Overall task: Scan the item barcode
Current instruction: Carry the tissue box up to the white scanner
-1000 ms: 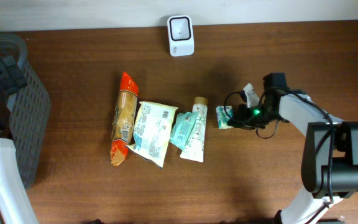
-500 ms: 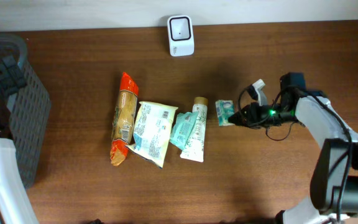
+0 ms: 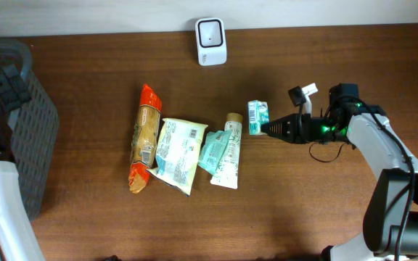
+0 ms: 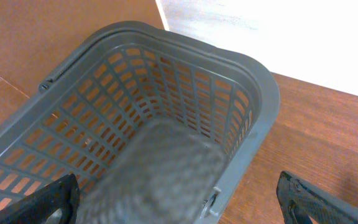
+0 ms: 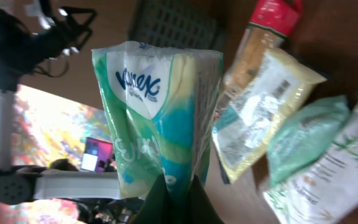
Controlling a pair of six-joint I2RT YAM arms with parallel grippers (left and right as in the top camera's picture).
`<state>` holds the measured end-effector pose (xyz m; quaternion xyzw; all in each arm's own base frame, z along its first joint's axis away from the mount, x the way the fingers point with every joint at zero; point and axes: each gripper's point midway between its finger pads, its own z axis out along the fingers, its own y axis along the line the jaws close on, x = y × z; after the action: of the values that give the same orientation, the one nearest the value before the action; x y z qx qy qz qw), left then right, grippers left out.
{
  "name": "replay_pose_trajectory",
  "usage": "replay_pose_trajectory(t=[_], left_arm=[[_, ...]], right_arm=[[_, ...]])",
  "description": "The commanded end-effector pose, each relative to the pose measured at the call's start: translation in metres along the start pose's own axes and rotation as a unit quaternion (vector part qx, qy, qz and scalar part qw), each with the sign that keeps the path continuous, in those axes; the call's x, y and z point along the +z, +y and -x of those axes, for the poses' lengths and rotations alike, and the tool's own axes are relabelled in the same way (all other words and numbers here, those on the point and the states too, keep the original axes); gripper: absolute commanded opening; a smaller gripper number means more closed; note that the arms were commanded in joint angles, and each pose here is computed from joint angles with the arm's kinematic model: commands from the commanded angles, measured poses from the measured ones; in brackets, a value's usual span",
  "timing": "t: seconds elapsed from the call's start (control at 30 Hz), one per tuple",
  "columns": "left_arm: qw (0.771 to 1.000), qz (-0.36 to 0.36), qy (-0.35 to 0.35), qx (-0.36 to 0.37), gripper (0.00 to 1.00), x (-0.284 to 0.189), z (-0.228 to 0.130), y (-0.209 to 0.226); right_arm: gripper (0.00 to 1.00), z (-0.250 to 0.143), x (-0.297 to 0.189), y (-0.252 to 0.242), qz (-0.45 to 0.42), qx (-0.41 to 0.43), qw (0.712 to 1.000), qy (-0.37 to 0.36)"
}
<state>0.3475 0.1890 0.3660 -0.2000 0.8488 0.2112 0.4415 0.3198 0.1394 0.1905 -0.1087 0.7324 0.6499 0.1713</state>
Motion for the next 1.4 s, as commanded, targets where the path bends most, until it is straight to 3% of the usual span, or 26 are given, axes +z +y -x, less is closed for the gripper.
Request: replay_pose_trajectory(t=[0.0, 0.2, 0.5, 0.83, 0.97, 1.07, 1.2, 1.37], left_arm=[[1.000, 0.004, -0.003, 0.005, 0.99, -0.001, 0.002, 0.002], [1.000, 0.004, -0.003, 0.005, 0.99, -0.001, 0.002, 0.002], [1.000, 0.004, -0.003, 0.005, 0.99, -0.001, 0.002, 0.002], [1.000, 0.004, -0.003, 0.005, 0.99, -0.001, 0.002, 0.002], [1.000, 0.004, -0.003, 0.005, 0.99, -0.001, 0.002, 0.002], [1.000, 0.004, -0.003, 0.005, 0.99, -0.001, 0.002, 0.002], [1.000, 0.004, -0.003, 0.005, 0.99, -0.001, 0.002, 0.002], [1.000, 0.004, -0.003, 0.005, 0.99, -0.001, 0.002, 0.002]], right_arm=[[0.04, 0.001, 0.009, 0.028, 0.045, -0.020, 0.999, 0.004], [0.04, 0.004, 0.035, 0.050, 0.064, -0.045, 0.996, 0.044], [0.04, 0.048, 0.051, 0.115, 0.079, -0.071, 0.992, 0.067], [0.04, 0.077, 0.088, 0.129, 0.051, -0.107, 0.990, 0.071], [0.04, 0.100, 0.093, 0.088, -0.074, -0.107, 0.991, 0.009], [0.04, 0.092, 0.101, 0.058, -0.169, -0.112, 0.979, 0.009], [0.04, 0.086, 0.106, 0.052, -0.304, -0.152, 0.940, 0.034], [0.04, 0.128, 0.097, 0.077, -0.390, -0.224, 0.893, 0.009]])
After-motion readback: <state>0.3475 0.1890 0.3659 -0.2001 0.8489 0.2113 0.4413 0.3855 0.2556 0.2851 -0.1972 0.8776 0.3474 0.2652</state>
